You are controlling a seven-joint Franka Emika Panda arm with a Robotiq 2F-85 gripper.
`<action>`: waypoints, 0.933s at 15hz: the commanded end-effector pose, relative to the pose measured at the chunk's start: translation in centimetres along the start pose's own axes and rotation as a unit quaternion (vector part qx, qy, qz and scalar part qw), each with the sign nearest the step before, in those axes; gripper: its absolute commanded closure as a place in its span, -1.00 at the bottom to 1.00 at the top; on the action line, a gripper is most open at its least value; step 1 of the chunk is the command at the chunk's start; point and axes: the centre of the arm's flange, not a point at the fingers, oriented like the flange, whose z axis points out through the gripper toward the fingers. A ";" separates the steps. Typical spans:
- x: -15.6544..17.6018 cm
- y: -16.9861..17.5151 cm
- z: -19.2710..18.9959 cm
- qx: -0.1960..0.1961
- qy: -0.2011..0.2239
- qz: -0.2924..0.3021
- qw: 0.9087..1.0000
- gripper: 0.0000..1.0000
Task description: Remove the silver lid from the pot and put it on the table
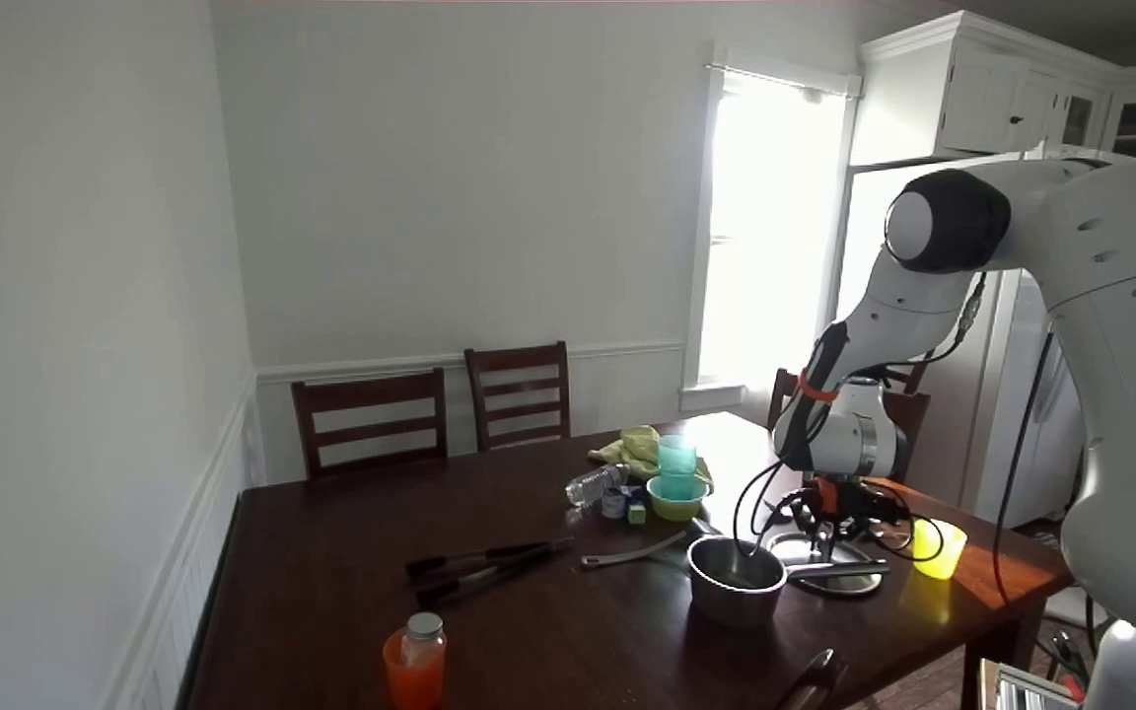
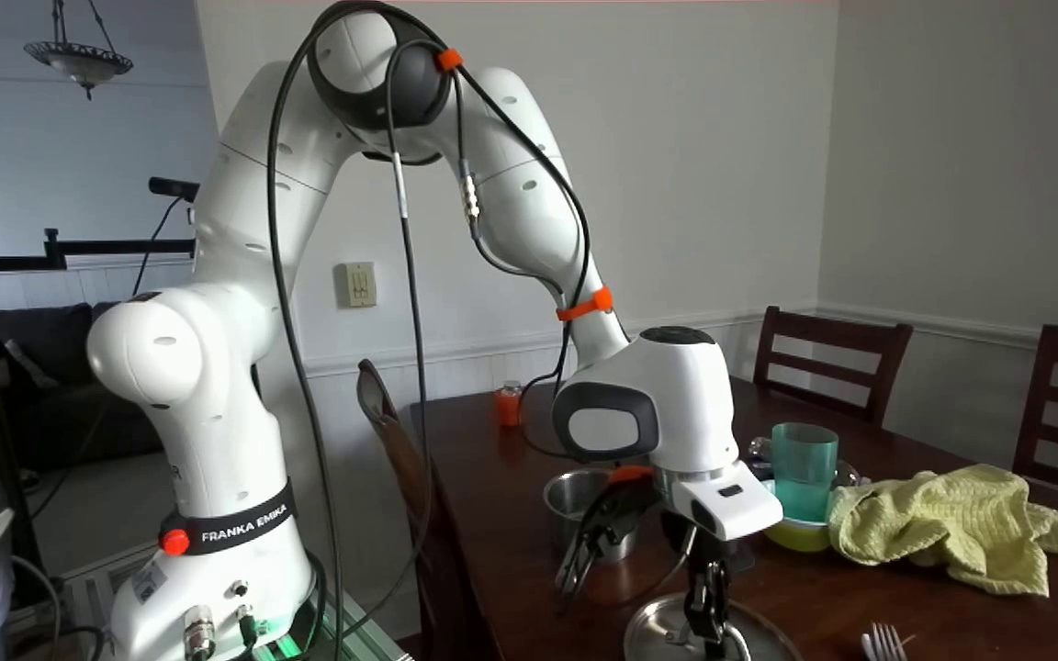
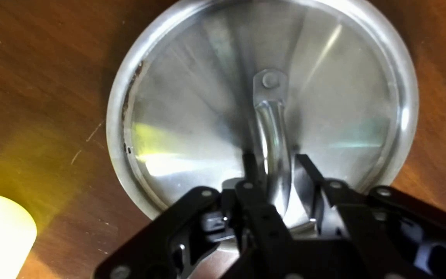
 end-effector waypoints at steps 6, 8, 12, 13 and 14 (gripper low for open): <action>1.7 0.9 -5.1 0.007 0.004 0.012 1.000 -0.93; 2.2 1.6 -7.6 0.002 -0.001 0.017 1.000 -1.00; 3.3 2.7 -12.2 -0.003 -0.002 0.012 1.000 -1.00; 3.4 2.9 -13.2 -0.006 0.002 0.010 1.000 -1.00; 3.5 3.0 -14.1 -0.007 0.000 0.006 1.000 -1.00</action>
